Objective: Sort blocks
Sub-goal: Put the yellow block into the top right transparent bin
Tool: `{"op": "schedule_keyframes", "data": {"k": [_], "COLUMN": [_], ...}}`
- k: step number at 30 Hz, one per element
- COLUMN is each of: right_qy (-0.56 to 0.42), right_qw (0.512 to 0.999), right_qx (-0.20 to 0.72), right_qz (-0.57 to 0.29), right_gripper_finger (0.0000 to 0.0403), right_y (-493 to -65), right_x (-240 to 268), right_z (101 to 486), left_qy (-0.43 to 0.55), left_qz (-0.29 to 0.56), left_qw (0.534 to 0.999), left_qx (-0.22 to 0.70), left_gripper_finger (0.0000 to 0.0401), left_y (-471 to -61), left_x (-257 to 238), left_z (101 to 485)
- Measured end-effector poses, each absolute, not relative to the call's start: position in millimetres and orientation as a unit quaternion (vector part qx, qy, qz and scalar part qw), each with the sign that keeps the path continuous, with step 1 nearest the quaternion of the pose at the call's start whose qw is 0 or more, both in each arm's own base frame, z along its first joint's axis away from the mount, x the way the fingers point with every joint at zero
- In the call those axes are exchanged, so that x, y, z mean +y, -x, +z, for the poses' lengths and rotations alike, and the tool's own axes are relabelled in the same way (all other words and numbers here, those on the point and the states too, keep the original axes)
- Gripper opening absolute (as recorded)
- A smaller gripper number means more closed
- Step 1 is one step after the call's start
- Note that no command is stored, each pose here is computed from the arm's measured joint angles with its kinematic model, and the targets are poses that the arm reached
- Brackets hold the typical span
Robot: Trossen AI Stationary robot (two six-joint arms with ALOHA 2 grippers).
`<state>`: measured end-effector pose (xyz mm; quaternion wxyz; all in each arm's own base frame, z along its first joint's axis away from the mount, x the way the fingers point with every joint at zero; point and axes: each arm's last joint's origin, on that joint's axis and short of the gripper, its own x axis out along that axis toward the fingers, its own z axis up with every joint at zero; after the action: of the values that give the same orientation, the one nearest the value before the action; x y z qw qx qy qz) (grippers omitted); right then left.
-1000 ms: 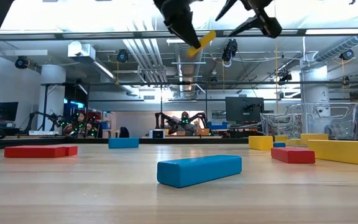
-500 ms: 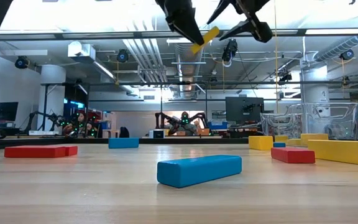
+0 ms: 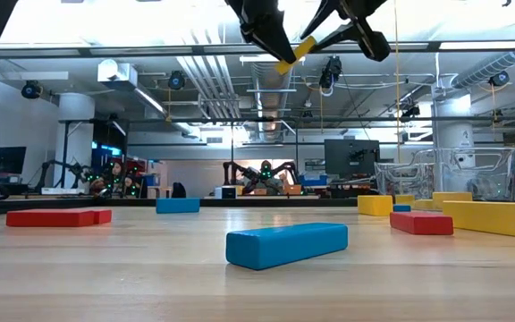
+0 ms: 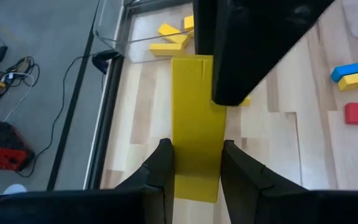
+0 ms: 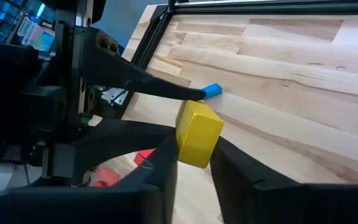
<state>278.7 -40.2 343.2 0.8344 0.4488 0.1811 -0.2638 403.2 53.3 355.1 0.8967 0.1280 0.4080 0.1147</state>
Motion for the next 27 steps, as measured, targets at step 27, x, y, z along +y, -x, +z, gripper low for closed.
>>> {"op": "schedule_keyframes", "data": {"k": [27], "right_qy": [-0.436], "right_qw": [0.839], "right_qx": [0.194], "right_qz": [-0.26], "right_gripper_finger": [0.0154], "right_y": [-281.5], "right_x": [-43.7], "right_z": [339.5], "left_qy": [-0.152], "left_qz": [0.128], "left_qw": [0.896], "left_qx": [0.396], "left_gripper_finger": [0.0081], "left_y": [-406.2], "left_x": [42.5], "left_z": [357.2]}}
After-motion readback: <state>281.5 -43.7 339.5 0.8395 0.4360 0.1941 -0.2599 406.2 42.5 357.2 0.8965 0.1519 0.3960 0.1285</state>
